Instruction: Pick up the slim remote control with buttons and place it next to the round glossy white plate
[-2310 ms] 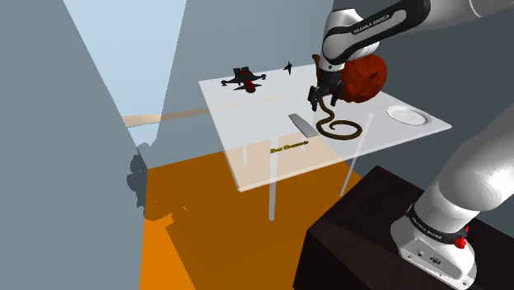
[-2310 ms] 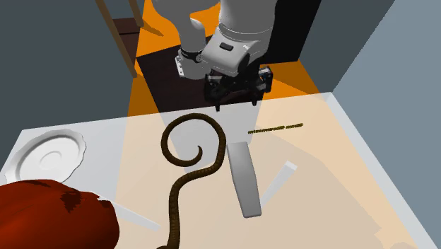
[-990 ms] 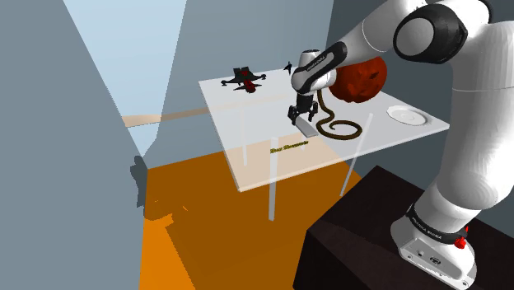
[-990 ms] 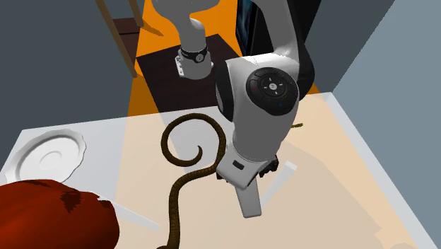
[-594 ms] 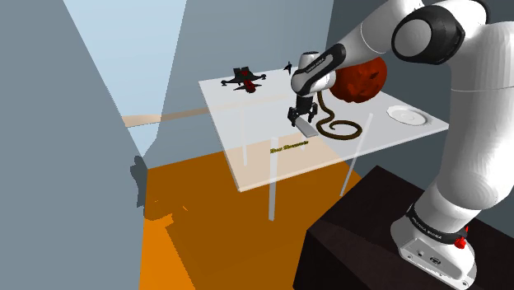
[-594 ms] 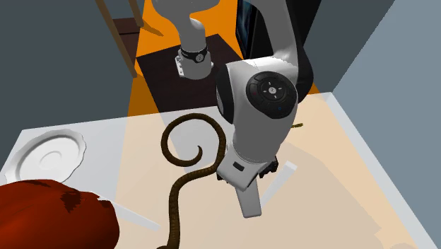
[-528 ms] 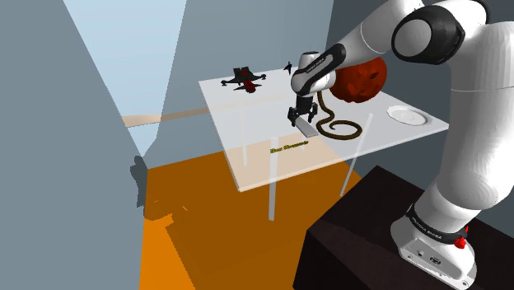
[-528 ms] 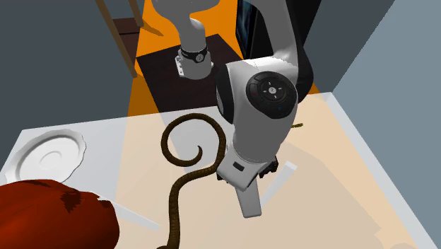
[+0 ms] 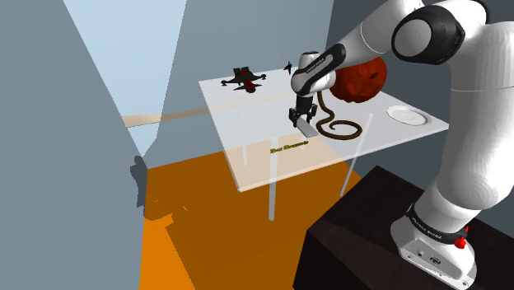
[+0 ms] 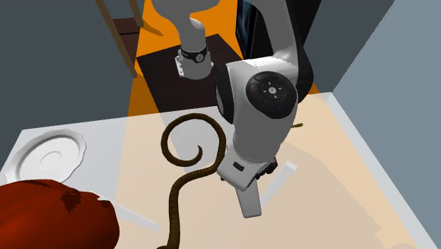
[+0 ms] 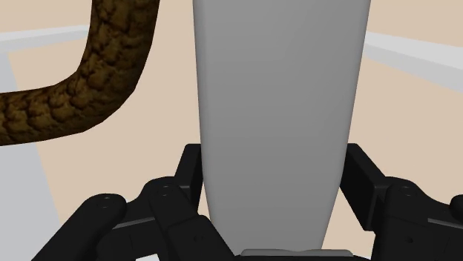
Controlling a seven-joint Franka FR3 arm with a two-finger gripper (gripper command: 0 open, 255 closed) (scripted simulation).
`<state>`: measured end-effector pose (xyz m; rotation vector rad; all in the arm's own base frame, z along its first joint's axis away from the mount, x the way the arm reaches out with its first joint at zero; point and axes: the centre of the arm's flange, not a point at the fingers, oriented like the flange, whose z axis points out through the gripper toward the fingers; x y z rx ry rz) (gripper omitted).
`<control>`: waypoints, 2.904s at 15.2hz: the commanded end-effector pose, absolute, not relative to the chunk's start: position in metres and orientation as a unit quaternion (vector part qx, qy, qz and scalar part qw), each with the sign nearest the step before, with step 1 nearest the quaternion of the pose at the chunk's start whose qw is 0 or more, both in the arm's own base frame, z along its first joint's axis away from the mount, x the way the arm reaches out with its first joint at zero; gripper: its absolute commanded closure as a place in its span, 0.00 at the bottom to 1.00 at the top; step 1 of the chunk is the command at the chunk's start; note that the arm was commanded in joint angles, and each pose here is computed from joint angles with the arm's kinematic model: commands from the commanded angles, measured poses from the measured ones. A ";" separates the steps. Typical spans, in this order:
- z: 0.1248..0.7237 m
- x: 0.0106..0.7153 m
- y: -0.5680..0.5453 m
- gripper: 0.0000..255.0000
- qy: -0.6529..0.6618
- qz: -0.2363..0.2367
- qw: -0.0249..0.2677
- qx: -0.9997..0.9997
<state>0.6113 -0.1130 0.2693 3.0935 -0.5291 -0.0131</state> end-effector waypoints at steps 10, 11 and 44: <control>0.306 0.611 -0.113 1.00 -0.169 -0.004 0.002 0.986; 0.311 0.611 -0.113 1.00 -0.169 -0.004 0.002 0.986; 0.357 0.380 -0.329 1.00 -0.169 -0.004 0.002 0.986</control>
